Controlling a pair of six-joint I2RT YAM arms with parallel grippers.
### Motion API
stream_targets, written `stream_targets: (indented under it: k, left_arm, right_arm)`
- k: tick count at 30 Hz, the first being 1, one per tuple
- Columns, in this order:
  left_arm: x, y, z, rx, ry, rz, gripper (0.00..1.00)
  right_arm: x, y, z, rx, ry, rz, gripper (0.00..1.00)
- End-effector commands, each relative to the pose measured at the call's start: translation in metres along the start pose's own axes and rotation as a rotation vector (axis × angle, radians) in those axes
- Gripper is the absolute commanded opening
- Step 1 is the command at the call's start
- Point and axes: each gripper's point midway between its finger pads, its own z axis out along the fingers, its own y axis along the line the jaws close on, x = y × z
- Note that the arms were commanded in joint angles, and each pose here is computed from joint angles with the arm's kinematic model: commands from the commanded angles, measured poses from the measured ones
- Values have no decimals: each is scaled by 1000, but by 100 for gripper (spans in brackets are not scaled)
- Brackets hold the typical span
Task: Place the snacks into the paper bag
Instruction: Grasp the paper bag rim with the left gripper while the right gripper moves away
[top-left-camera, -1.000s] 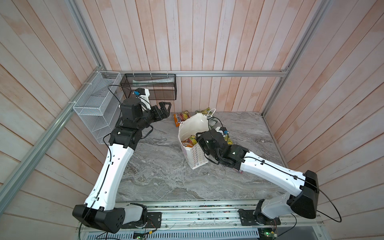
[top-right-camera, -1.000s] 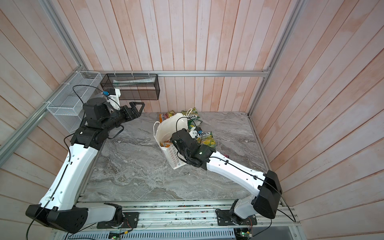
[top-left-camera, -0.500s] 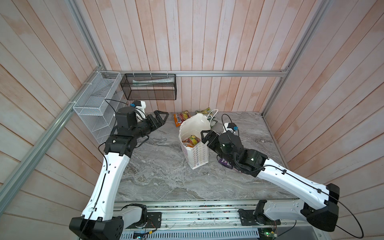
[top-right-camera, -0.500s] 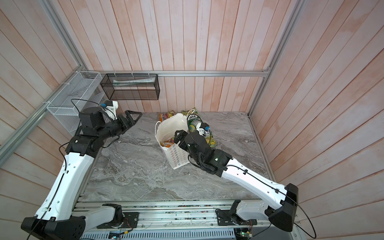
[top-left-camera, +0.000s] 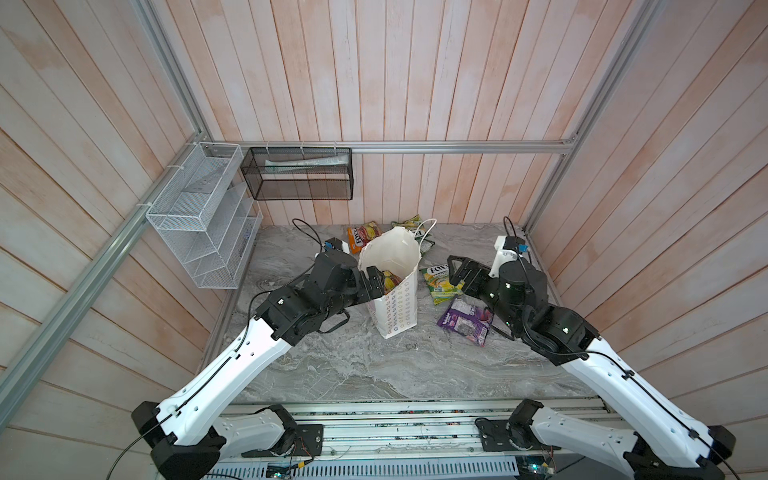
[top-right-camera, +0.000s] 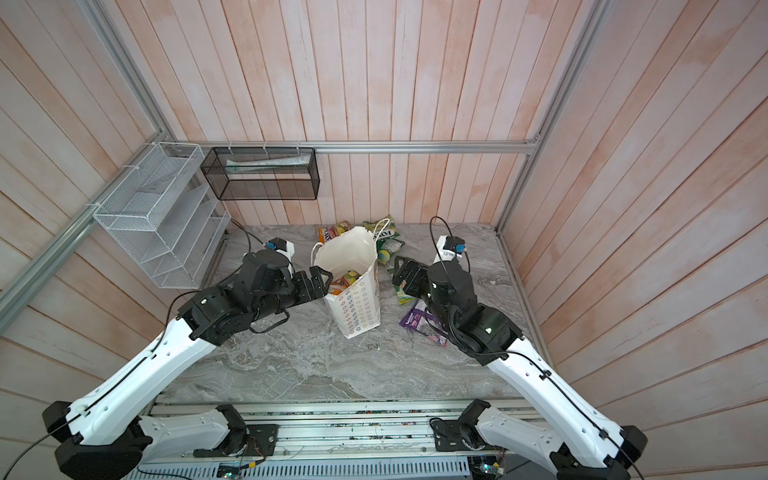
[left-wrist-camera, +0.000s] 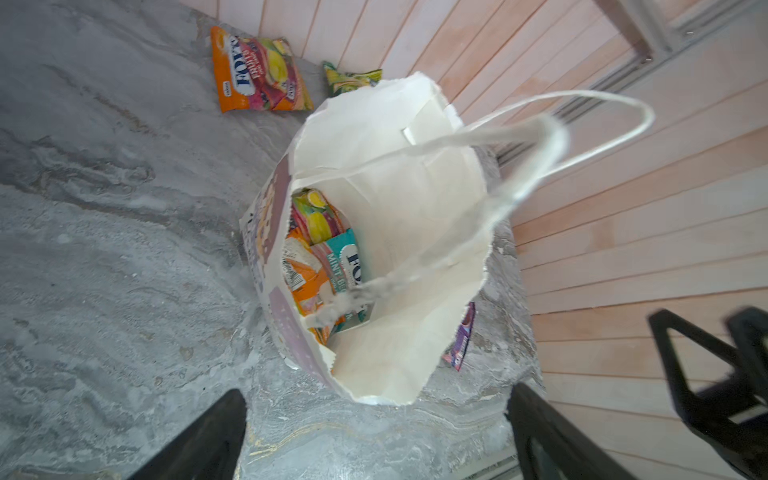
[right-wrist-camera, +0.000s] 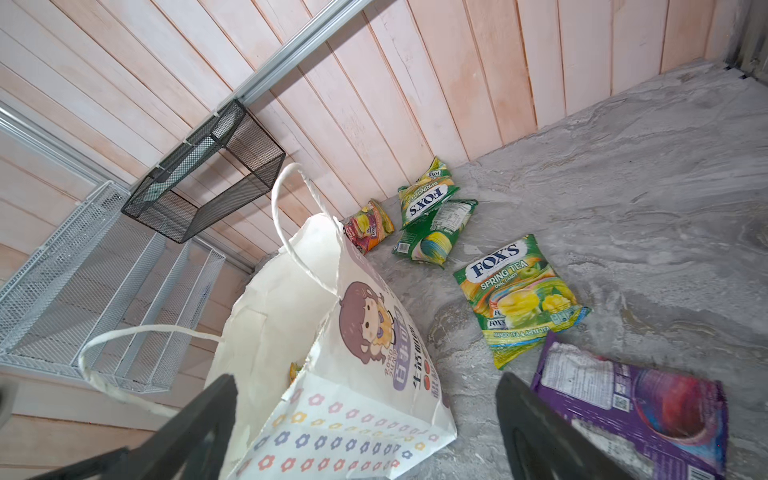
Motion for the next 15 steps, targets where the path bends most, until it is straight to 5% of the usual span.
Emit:
stream_targets:
  k: [1,15]
  left_arm:
    - [-1,22,14,-127,-48,-81,91]
    - [-20,29,59,-198,-67,-139,34]
  right_arm:
    - [5,-13,-6,0,11,-78,98]
    - [6,-47,-19,28,-50,-61,96]
